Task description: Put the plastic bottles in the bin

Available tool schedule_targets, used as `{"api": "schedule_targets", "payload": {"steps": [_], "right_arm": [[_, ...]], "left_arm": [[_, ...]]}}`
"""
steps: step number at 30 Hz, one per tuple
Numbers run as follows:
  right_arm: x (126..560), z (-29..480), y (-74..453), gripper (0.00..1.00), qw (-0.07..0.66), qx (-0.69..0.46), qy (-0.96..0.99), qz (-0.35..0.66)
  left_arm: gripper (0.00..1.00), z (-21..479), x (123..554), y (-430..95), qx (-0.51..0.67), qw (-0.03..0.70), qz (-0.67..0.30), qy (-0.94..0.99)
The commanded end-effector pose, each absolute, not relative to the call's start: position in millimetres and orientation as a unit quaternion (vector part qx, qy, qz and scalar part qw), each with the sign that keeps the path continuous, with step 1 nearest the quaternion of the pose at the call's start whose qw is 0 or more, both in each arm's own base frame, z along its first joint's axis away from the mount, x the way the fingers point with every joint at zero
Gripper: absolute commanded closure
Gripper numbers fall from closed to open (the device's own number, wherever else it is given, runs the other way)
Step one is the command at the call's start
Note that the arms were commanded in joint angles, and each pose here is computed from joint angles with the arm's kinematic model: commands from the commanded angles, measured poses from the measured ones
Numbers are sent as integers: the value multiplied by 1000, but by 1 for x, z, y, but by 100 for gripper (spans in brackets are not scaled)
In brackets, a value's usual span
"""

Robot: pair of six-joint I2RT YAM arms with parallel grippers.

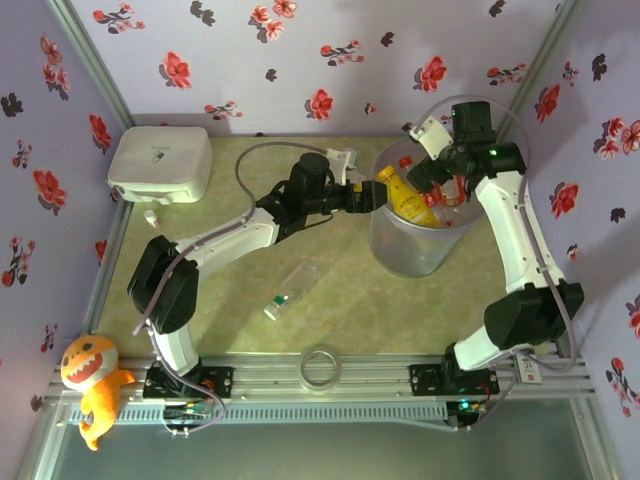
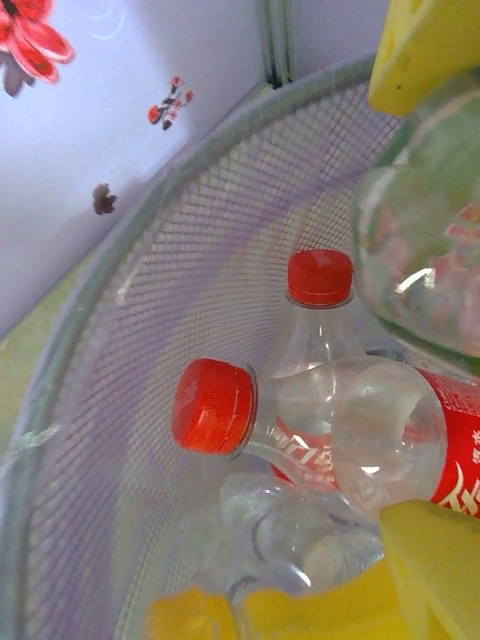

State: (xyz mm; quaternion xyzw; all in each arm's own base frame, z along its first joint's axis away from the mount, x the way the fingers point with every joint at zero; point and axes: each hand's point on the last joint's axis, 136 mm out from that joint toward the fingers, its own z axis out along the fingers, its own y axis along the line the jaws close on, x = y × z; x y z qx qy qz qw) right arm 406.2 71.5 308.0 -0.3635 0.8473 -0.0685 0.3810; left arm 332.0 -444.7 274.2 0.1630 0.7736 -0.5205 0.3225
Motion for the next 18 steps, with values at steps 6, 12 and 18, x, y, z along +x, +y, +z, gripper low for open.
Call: {"api": "schedule_targets", "payload": {"steps": [6, 12, 18], "right_arm": [[395, 364, 47, 19, 463, -216, 857, -68], [394, 367, 11, 44, 474, -86, 875, -44], [393, 332, 10, 54, 439, -67, 896, -26]], "left_arm": [[13, 257, 331, -449, 164, 305, -508, 789], [13, 258, 331, -449, 166, 305, -506, 789], [13, 258, 330, -450, 165, 306, -508, 788]]}}
